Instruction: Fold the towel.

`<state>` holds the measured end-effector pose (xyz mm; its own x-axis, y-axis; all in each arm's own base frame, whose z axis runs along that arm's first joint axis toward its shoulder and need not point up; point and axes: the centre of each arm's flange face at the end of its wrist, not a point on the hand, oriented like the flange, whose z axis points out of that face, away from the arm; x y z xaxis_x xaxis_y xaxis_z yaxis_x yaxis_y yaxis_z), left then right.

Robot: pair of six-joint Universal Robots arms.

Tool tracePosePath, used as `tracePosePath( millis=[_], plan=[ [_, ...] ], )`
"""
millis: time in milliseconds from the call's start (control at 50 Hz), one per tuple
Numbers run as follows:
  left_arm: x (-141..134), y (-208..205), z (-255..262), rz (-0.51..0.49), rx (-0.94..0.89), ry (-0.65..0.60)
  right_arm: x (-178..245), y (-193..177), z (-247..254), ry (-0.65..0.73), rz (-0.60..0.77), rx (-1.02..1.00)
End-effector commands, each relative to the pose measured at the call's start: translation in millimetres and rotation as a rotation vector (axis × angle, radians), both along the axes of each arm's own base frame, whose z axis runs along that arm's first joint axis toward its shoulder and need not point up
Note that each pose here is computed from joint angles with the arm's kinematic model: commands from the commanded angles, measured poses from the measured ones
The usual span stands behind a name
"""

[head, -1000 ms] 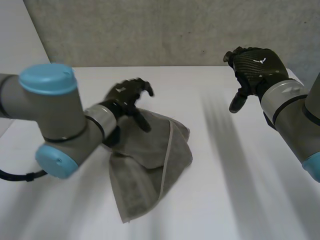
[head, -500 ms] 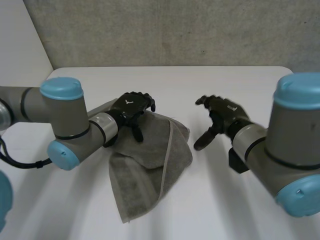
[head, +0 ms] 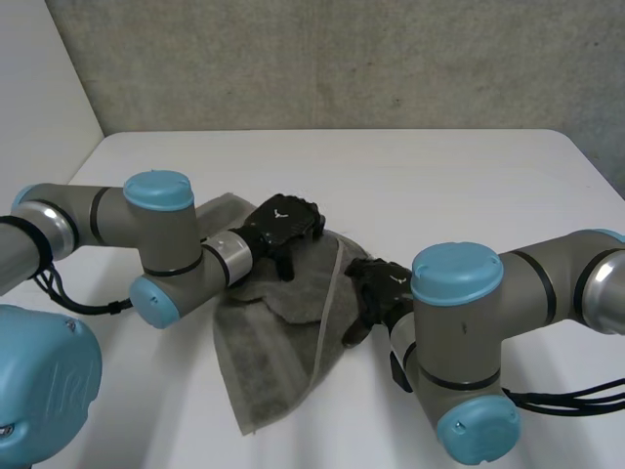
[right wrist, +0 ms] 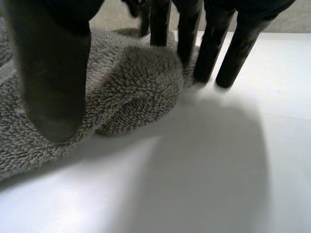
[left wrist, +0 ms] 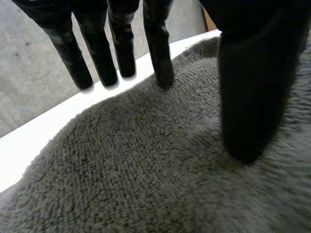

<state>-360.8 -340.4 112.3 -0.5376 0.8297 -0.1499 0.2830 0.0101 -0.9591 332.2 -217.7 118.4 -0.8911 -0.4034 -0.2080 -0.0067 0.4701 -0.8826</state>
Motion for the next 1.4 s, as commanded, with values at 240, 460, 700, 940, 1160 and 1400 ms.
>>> tracePosePath(
  millis=[240, 460, 700, 940, 1160, 1400],
  plan=[
    [-12.7, -25.2, 38.5, 0.035, -0.150, 0.072, 28.8, -64.4, 71.5, -0.094, 0.076, -0.301],
    [33.4, -59.3, 145.0, 0.450, -0.325, 0.198, 54.5, -107.5, 205.2, -0.035, 0.315, -0.875],
    [63.8, 28.6, 91.1, 0.443, -0.026, 0.186, 73.5, -54.4, 153.0, 0.151, 0.645, -0.756],
    [77.7, 55.3, 54.6, 0.410, -0.023, 0.159, 32.5, -14.3, 79.7, 0.549, 0.776, -0.586],
    [81.5, 30.8, 50.5, 0.423, -0.105, 0.152, 0.3, 25.2, 76.7, 0.579, 0.787, -0.513],
    [44.0, 38.6, 29.4, 0.221, -0.088, 0.166, -9.7, 35.2, 64.8, 0.569, 0.733, -0.555]
  ],
)
